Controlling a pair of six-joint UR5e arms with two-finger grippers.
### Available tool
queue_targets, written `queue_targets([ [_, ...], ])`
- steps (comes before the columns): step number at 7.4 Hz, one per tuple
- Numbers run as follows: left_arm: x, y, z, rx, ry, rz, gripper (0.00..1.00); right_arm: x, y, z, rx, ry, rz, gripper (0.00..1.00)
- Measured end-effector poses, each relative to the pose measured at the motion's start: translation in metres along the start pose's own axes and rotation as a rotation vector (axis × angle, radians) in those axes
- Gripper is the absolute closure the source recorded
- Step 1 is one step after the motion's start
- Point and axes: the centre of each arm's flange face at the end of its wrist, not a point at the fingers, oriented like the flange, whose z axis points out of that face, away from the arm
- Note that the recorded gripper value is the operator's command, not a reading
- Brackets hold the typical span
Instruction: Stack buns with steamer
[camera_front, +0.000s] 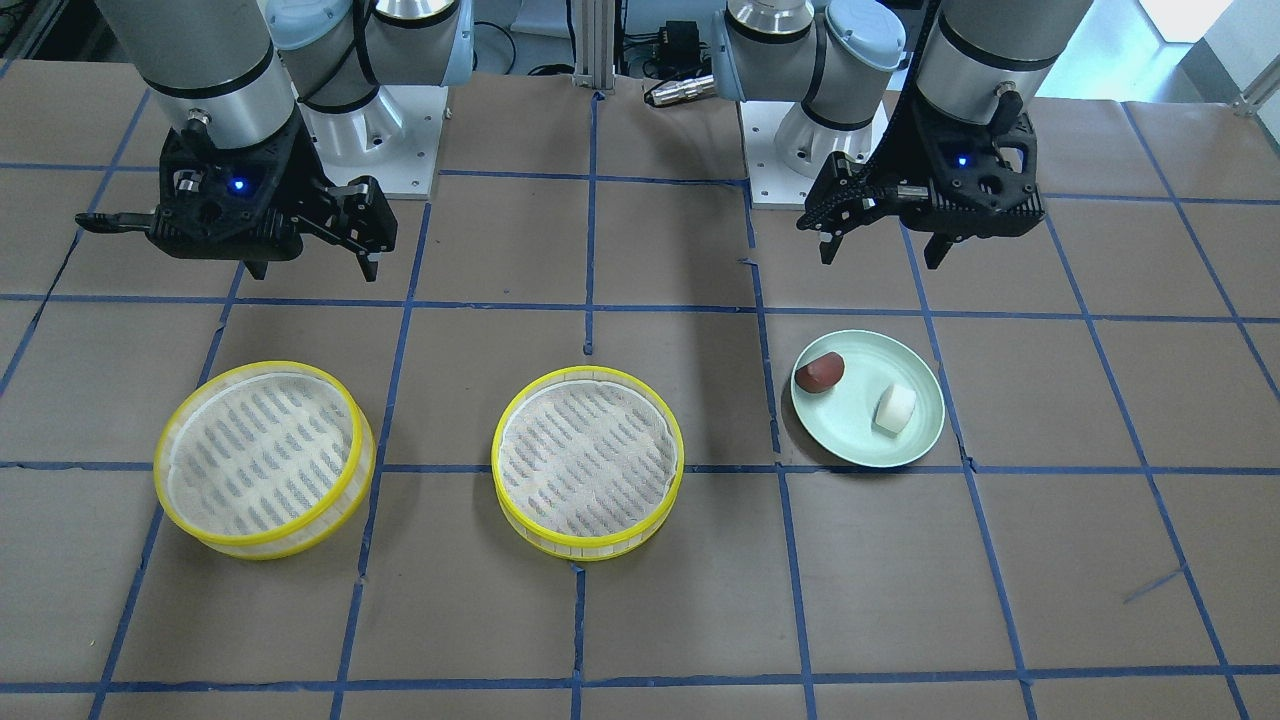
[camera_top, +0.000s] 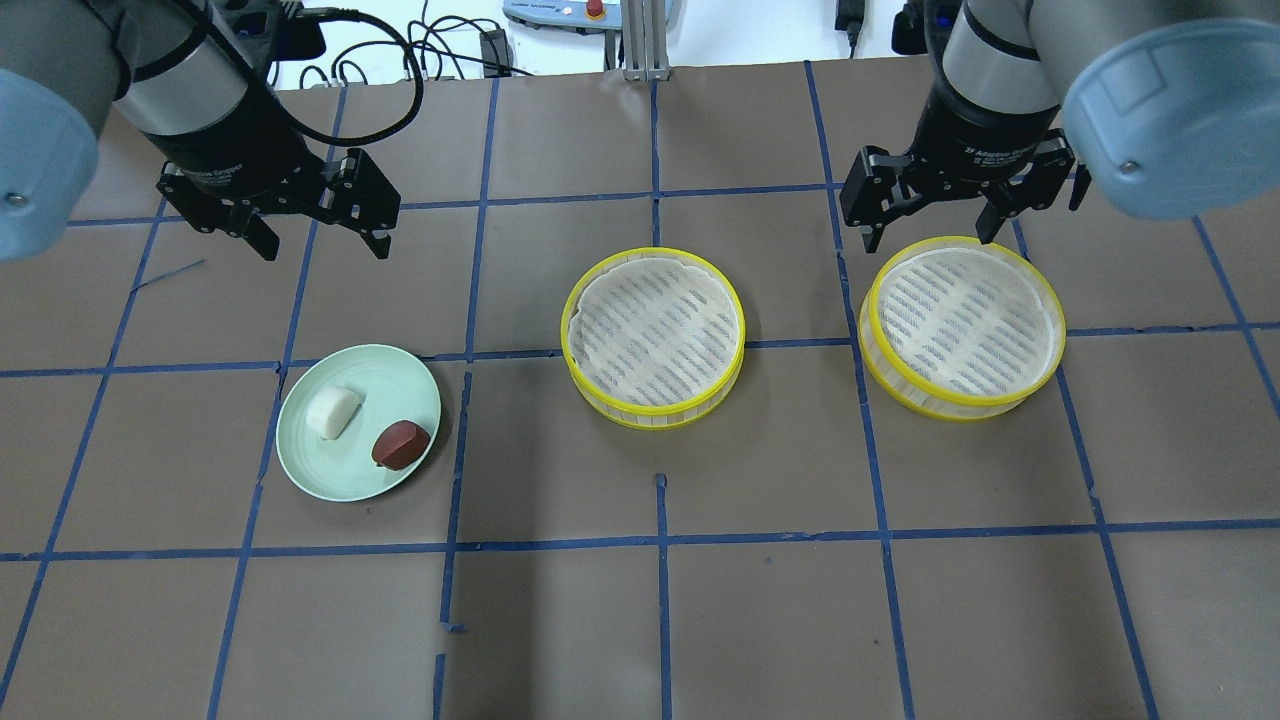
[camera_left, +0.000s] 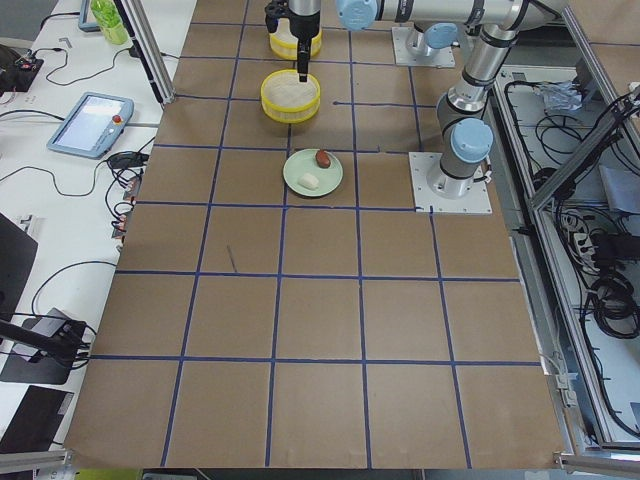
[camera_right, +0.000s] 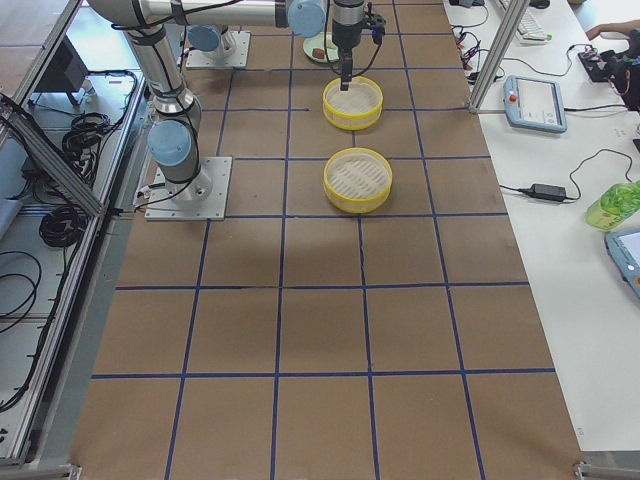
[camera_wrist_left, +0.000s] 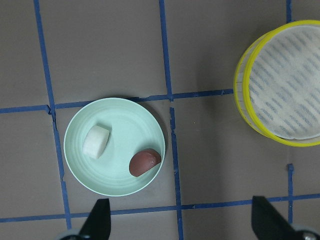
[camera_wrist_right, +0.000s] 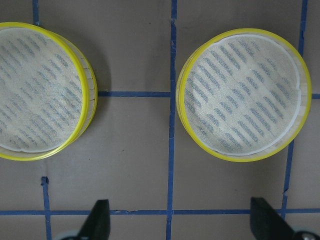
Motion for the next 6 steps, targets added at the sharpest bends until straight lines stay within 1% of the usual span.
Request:
queue_targets([
  [3,-0.002,0.000,0.000,0.000,0.000,-0.009,0.00,0.008,-0.004,0.003,-0.005,0.001,0.008,0.00],
  [4,-0.003,0.000,0.000,-0.002,0.000,-0.007,0.00,0.029,-0.009,0.008,-0.014,0.002,0.037,0.00],
  [5,-0.004,0.000,0.001,-0.006,0.000,-0.003,0.00,0.061,-0.016,0.020,-0.031,0.003,0.066,0.00],
  [6,-0.006,-0.001,0.003,-0.011,0.001,0.010,0.00,0.095,-0.030,0.041,-0.041,0.002,0.073,0.02],
])
